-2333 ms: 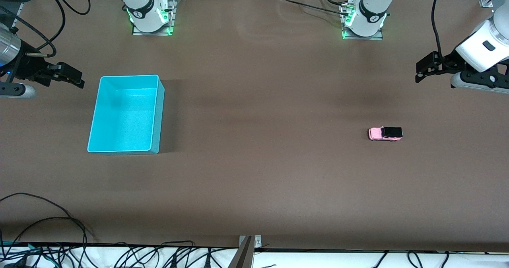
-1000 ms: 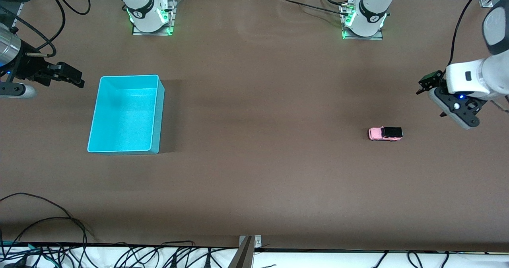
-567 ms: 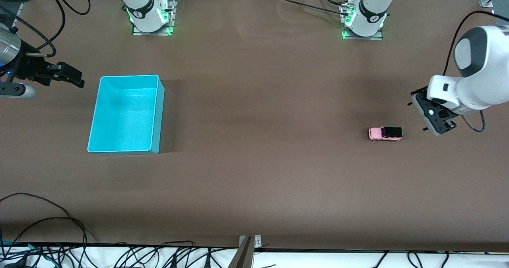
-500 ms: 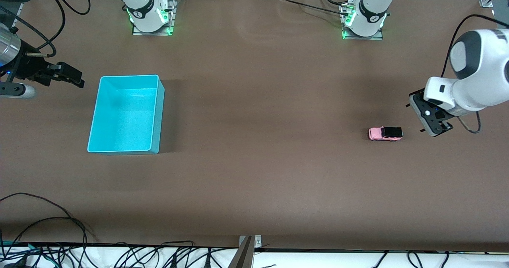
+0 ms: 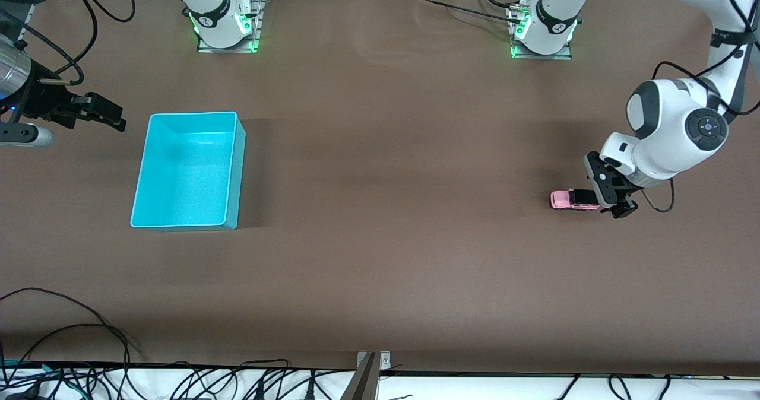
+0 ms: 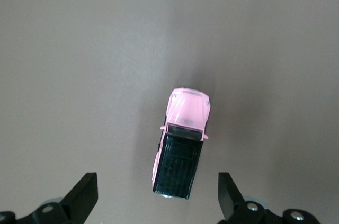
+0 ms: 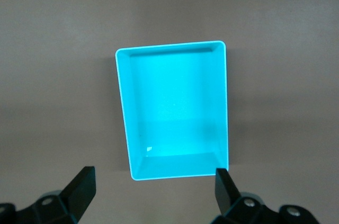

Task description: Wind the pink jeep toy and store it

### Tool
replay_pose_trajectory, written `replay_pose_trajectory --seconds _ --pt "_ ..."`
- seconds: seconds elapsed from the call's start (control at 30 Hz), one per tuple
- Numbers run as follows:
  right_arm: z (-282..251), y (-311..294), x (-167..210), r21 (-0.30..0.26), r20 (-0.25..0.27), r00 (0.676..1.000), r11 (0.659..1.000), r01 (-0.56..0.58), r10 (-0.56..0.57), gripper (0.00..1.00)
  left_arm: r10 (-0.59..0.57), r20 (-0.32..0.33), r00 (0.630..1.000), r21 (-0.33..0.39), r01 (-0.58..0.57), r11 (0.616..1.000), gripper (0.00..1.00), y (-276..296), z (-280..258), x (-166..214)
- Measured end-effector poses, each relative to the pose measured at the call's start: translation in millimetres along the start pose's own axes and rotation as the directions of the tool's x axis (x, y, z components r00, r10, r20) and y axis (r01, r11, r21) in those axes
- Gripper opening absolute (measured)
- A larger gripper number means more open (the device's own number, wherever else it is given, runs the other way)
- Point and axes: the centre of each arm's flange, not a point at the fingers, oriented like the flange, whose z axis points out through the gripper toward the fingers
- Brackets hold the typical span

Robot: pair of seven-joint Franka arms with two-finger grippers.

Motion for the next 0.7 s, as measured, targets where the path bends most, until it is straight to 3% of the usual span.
replay_pose_trajectory --seconds 0.3,0.7 --pt "0 0 0 0.000 0.000 1.000 1.000 0.000 0.000 1.00 0.088 0.007 0.996 0.057 -0.088 0.994 1.00 5 44 -11" --pt "0 0 0 0.000 0.000 1.000 1.000 0.000 0.000 1.00 0.138 0.013 0.990 0.038 -0.138 0.990 1.00 22 74 -15"
